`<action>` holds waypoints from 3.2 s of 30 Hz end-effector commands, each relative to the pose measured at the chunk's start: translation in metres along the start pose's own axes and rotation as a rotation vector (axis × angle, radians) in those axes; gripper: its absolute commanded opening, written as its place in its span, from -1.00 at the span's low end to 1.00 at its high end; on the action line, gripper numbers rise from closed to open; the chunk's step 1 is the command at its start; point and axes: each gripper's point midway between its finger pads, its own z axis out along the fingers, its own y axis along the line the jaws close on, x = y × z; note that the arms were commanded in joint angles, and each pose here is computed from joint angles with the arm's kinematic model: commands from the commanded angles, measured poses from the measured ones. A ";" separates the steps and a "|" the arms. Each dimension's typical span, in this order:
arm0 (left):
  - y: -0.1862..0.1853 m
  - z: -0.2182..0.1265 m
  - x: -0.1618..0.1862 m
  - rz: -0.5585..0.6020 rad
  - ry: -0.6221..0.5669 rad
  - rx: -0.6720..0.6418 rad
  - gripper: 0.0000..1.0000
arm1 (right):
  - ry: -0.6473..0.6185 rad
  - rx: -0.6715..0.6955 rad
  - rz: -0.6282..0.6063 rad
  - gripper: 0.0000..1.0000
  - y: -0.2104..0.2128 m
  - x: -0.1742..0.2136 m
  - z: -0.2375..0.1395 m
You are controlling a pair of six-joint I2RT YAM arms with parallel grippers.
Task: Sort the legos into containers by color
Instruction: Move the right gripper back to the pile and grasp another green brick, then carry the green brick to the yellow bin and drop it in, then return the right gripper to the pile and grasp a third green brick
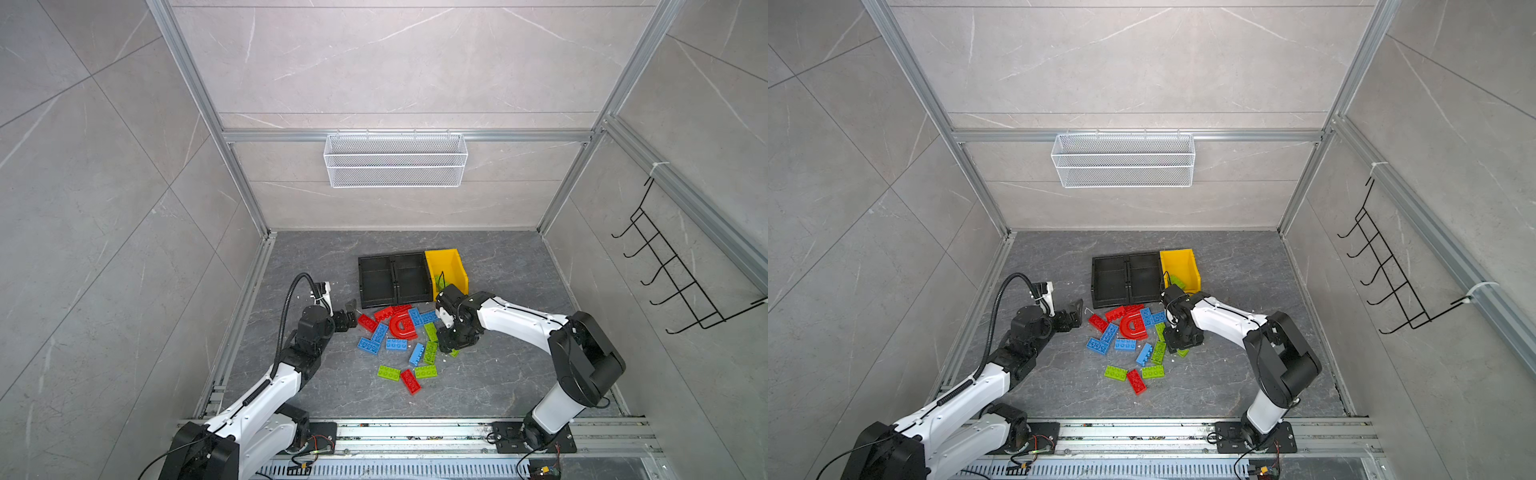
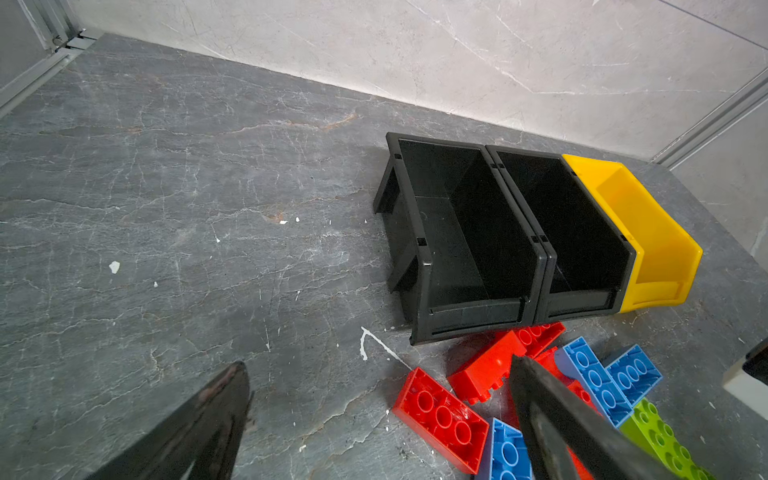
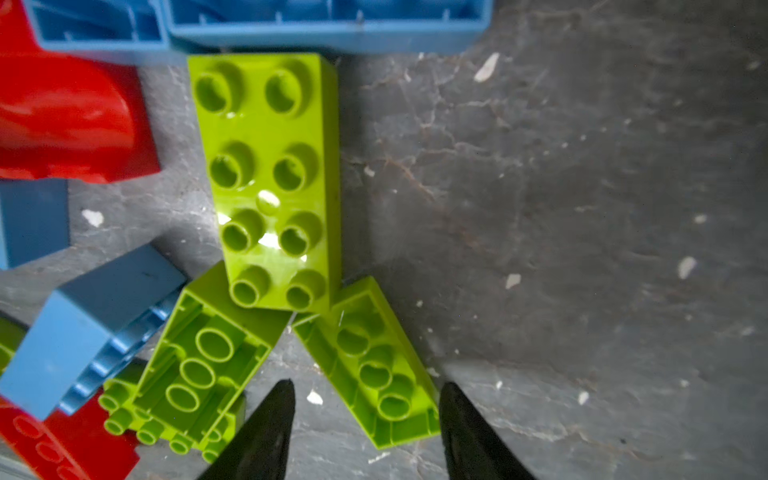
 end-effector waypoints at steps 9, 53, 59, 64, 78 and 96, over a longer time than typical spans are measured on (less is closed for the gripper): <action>0.000 0.000 -0.016 0.003 -0.039 -0.019 0.99 | 0.009 -0.002 0.042 0.06 0.002 0.001 0.014; 0.002 0.000 -0.016 0.008 -0.037 -0.033 0.99 | -0.520 -0.030 0.160 -0.48 -0.095 -0.226 -0.082; 0.003 0.001 -0.016 0.006 -0.036 -0.034 0.99 | -0.514 -0.031 0.170 0.05 -0.099 -0.236 -0.081; 0.002 0.000 -0.016 0.005 -0.037 -0.032 0.99 | -0.537 -0.047 0.159 0.12 -0.092 -0.220 -0.104; 0.006 -0.002 -0.017 0.003 -0.044 -0.049 0.99 | -0.326 -0.082 -0.027 0.14 0.012 -0.070 -0.073; 0.004 0.000 -0.015 -0.001 -0.037 -0.037 0.99 | -0.257 0.030 -0.063 0.12 0.027 -0.066 -0.033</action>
